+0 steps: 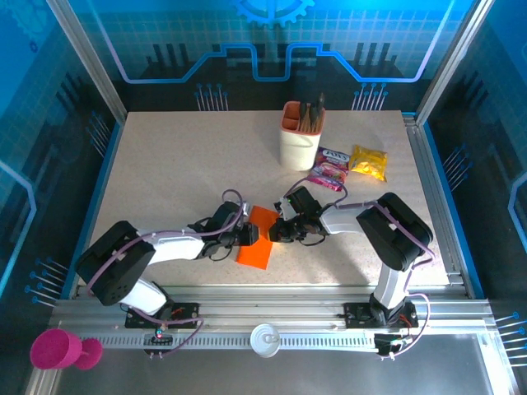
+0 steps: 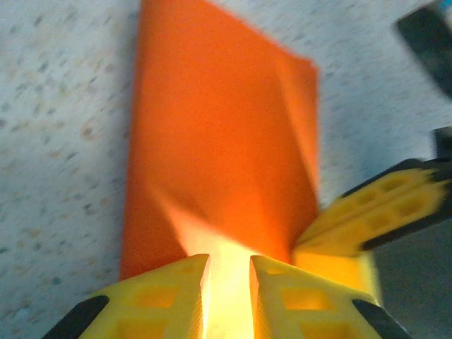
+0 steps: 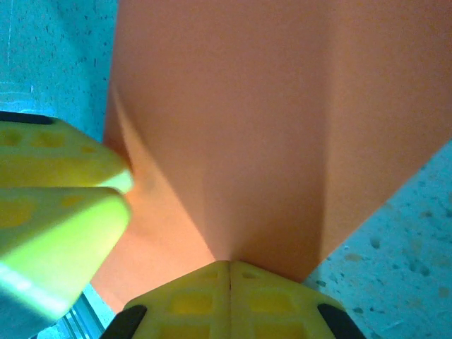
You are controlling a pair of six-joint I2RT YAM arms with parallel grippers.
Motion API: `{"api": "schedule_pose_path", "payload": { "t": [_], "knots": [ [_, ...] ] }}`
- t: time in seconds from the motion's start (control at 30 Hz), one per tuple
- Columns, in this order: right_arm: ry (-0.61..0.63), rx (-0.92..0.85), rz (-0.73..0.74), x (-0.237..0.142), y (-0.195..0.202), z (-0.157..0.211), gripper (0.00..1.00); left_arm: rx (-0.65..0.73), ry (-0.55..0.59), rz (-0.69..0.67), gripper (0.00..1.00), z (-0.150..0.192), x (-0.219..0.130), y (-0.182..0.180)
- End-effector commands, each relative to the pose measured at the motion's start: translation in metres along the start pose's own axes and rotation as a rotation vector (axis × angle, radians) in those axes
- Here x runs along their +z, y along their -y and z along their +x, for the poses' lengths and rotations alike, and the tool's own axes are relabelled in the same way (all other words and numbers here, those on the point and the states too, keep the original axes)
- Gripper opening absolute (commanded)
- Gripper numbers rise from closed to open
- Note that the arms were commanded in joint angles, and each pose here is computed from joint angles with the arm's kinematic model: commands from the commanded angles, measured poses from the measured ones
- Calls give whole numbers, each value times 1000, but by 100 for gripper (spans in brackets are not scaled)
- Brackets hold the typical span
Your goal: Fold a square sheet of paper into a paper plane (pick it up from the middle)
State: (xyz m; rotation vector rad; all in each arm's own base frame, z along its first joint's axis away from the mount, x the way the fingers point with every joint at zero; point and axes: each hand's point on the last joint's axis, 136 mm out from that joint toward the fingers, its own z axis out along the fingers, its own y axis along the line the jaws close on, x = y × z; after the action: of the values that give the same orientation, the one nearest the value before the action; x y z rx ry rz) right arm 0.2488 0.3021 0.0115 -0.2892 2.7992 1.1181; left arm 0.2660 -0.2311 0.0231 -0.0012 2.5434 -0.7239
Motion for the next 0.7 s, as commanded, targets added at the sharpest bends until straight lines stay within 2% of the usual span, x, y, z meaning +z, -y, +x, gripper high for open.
{"api": "schedule_pose_path", "payload": {
  "t": [0.0,0.17,0.37,0.43,0.53,0.67],
  "knots": [
    [-49,17,86,12,24,14,0,-55,18,-62,22,9,4,-24],
    [-56,18,89,14,26,16,0,-80,38,-44,22,7,0,-21],
    [-57,18,97,14,27,17,0,-2,123,63,30,-36,-28,23],
    [-59,20,100,14,29,18,0,21,139,92,30,-50,-34,34],
    [-59,20,100,14,29,18,0,33,137,129,27,-62,-32,43],
    [-58,22,103,14,29,19,0,38,108,162,17,-65,-20,45]
  ]
}}
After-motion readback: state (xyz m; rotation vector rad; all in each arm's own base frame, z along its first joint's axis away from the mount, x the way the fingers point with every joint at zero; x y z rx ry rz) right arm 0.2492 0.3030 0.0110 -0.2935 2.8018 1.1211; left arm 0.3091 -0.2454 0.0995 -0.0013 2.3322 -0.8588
